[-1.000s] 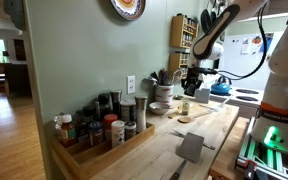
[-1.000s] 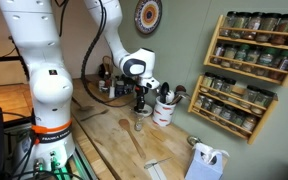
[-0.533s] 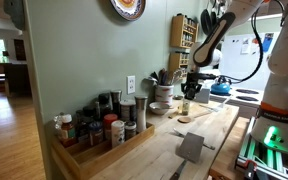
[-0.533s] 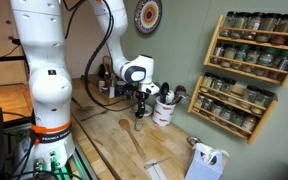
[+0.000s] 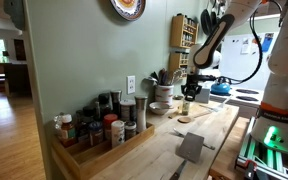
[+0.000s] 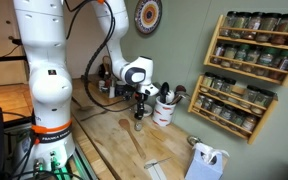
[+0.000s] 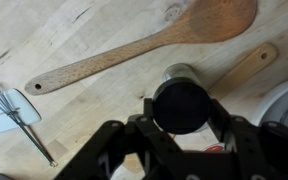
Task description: Put the black lid on the open jar.
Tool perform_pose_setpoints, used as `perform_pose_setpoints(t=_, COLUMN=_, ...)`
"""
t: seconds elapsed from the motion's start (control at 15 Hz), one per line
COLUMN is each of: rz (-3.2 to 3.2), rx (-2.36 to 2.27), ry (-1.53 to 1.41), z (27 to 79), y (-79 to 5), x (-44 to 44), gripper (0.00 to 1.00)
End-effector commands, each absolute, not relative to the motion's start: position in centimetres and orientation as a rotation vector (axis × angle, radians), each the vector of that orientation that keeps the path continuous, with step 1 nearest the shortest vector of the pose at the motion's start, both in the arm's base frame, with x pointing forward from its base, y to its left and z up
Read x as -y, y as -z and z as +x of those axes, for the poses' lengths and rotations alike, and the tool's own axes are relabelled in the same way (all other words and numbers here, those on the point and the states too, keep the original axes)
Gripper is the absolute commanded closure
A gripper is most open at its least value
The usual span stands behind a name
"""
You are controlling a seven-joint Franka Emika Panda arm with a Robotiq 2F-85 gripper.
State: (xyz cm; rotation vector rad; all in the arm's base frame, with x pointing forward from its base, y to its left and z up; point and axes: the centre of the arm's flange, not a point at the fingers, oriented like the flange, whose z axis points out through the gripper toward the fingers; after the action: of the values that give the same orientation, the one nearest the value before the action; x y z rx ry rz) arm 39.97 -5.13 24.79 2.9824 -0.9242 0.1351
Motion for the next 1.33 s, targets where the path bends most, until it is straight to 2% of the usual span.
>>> perform_pose_setpoints(t=0.0, rz=2.981, rx=0.927, ry=-0.147, z=40.2, y=-24.6, x=4.5, gripper=0.69)
perform_pose_setpoints(t=1.27, rz=2.953, rx=0.934, ry=-0.125, z=42.4, y=-23.6, x=4.3, gripper=0.69)
